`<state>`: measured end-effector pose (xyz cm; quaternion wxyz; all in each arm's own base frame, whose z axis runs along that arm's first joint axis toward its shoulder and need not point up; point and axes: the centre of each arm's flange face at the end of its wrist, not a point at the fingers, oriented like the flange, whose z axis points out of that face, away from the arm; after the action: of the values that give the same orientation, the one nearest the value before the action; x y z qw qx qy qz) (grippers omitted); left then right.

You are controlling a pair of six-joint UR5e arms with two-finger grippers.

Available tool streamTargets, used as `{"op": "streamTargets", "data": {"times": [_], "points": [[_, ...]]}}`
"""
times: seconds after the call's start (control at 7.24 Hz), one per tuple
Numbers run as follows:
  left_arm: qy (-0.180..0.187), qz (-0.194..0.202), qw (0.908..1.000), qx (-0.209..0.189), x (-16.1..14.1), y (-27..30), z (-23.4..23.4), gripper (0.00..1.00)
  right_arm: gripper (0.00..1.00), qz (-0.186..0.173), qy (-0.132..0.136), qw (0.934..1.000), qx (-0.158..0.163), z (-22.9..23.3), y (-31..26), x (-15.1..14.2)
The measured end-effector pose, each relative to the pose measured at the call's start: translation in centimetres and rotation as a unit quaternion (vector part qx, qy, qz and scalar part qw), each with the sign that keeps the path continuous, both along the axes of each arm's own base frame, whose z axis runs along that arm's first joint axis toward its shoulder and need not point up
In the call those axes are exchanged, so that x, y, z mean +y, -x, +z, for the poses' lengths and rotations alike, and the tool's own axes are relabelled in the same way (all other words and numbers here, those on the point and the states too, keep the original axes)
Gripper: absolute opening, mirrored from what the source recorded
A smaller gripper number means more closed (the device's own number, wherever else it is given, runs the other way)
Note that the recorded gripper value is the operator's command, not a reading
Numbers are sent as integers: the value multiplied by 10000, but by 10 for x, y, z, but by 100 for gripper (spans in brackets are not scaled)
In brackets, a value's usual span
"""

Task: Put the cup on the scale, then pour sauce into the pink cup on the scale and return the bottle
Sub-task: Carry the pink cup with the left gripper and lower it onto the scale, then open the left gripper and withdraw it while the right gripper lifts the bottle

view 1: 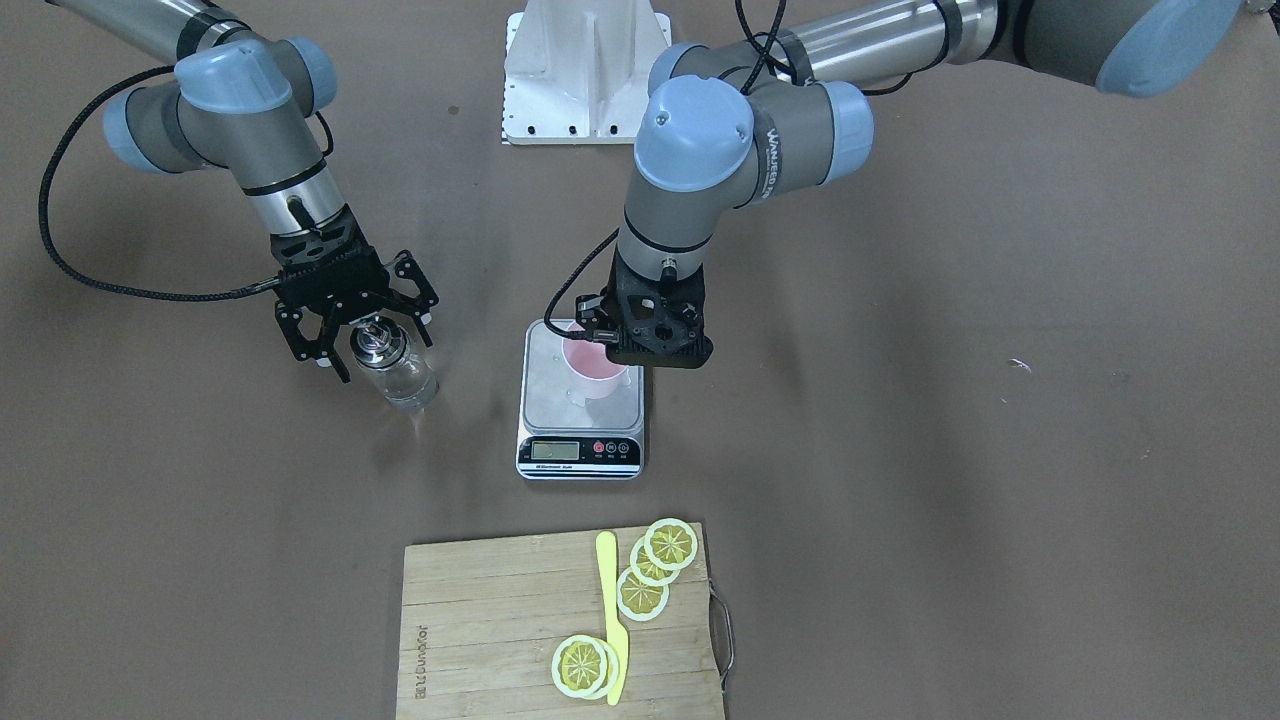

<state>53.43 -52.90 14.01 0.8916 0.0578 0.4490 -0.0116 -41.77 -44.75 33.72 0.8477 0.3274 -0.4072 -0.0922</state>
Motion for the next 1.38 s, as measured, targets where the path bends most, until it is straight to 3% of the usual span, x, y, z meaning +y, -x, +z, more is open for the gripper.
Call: {"op": "streamTargets", "data": {"times": [0.55, 0.83, 1.38], "points": [[-17, 1, 10000, -32, 4, -5, 3, 0, 97, 29, 11, 10000, 60, 7, 3, 3], [-42, 6, 10000, -73, 9, -12, 6, 0, 77, 44, -42, 10000, 15, 14, 4, 6], [-140, -20, 9998, -142, 22, -26, 9, 0, 54, 103, -96, 9998, -120, 29, 13, 9]]}}
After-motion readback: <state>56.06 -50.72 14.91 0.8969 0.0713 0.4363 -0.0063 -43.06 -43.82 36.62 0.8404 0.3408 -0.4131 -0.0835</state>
